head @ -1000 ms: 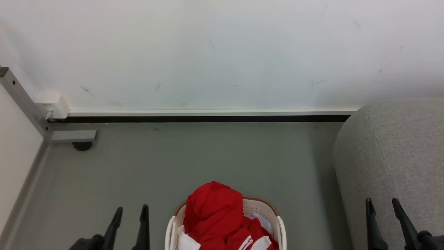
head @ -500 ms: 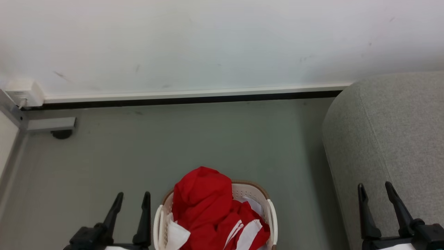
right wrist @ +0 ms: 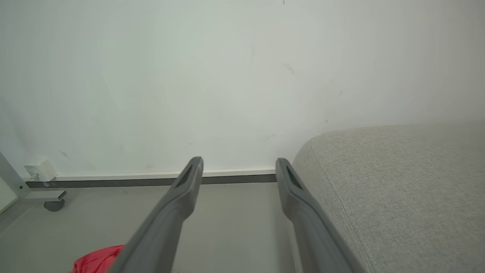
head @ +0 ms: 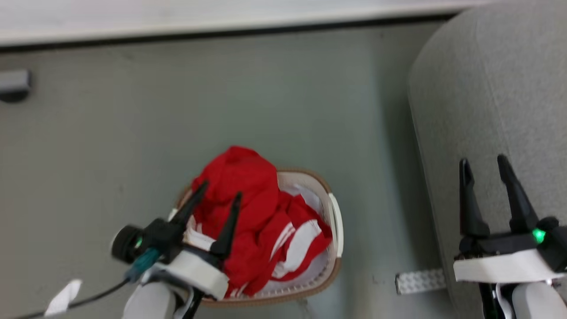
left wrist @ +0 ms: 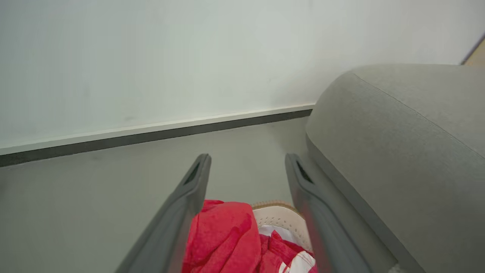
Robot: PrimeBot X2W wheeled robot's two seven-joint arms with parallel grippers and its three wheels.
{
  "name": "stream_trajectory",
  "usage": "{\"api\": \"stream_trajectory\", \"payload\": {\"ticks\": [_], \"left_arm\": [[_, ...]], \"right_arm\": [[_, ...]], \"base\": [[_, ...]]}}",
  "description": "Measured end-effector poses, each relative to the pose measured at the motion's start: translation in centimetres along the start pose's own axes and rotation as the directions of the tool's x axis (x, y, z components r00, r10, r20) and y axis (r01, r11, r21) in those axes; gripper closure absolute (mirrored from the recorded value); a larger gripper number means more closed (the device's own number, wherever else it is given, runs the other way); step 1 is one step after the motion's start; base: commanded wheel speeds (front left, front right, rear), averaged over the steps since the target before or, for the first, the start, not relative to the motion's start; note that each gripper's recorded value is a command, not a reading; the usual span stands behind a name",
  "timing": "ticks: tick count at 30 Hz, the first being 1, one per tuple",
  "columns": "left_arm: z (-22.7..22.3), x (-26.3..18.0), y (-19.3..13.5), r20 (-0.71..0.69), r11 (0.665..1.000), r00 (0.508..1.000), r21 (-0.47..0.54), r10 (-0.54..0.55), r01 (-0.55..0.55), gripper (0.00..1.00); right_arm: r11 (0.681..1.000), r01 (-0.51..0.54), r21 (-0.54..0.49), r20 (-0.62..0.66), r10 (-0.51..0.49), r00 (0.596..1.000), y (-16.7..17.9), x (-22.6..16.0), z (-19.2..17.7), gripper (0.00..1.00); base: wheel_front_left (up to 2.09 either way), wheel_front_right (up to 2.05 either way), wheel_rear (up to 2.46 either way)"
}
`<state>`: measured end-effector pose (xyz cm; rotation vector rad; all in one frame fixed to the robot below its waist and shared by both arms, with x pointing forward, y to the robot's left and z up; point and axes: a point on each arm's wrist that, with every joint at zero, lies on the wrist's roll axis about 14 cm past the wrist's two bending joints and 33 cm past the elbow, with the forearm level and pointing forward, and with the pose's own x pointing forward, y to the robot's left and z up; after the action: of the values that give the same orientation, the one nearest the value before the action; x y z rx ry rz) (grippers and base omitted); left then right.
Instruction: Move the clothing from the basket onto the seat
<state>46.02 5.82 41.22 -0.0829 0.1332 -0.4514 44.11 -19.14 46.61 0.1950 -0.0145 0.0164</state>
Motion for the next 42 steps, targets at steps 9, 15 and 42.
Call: {"api": "stream_trajectory", "payload": {"ticks": [9,15,42], "left_arm": [[-13.1,3.1,-3.7,-0.352,0.967,0.904,-0.022,-0.245,0.254,0.0],[-20.5,2.6,-3.0,-0.568,0.956,0.779,-0.055,-0.267,0.288,0.0],[-21.7,1.7,-3.2,-0.592,0.98,0.783,-0.154,-0.194,0.127,1.0]], "right_arm": [[1.0,0.021,0.012,-0.057,-0.02,0.998,-1.5,3.3,-3.9,0.0],[0.999,0.043,-0.002,-0.105,-0.043,0.994,-2.7,3.8,-6.4,0.0],[0.999,0.032,-0.02,-0.106,-0.034,0.994,-2.2,2.7,-5.7,0.0]], "base": [[0.0,0.0,0.0],[0.0,0.0,0.0],[0.0,0.0,0.0]]}}
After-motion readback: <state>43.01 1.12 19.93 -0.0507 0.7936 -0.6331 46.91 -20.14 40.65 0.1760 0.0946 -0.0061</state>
